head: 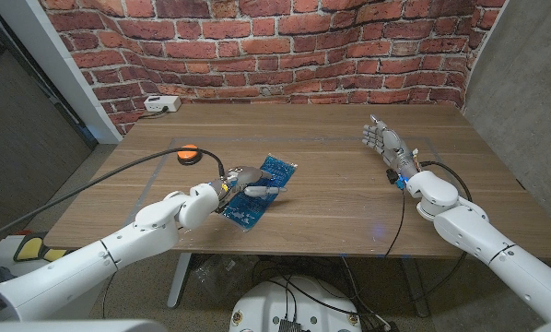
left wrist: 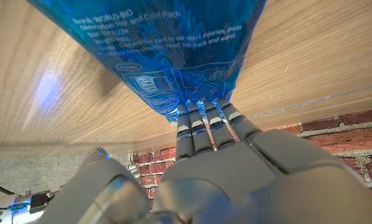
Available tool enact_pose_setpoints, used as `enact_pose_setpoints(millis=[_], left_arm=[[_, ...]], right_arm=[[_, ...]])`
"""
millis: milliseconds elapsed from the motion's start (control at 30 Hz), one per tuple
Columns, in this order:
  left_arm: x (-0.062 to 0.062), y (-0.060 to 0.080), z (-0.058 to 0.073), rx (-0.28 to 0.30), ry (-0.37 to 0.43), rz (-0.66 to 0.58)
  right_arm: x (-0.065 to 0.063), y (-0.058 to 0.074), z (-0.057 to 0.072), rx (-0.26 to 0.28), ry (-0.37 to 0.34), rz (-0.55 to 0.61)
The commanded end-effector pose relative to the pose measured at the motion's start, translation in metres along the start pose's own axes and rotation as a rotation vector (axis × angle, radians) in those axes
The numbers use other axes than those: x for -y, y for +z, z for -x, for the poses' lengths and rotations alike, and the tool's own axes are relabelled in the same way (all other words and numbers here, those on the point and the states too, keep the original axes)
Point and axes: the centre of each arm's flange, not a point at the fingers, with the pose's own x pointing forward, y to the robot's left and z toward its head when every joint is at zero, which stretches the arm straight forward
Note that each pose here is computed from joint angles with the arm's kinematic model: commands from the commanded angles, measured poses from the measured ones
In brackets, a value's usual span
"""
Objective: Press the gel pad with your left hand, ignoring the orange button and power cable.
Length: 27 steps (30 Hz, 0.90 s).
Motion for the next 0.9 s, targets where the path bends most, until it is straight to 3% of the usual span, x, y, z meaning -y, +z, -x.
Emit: enact_pose_setpoints(millis=[33, 500, 900], left_arm=[[0.0043, 0.0009, -0.0039, -0.027, -0.04, -0.033], [0.0093, -0.0004, -0.0125, -0.037, -0.103, -0.04], [0.0097, -0.0049, -0.011, -0.062, -0.125, -0.048]], right_arm=[[0.0009, -0.0028, 0.001, -0.006, 0.005, -0.005], [-0.0001, -0.0057, 0.0028, -0.015, -0.002, -0.012], [-0.0055, -0.0058, -0.0013, -0.026, 0.012, -0.008]])
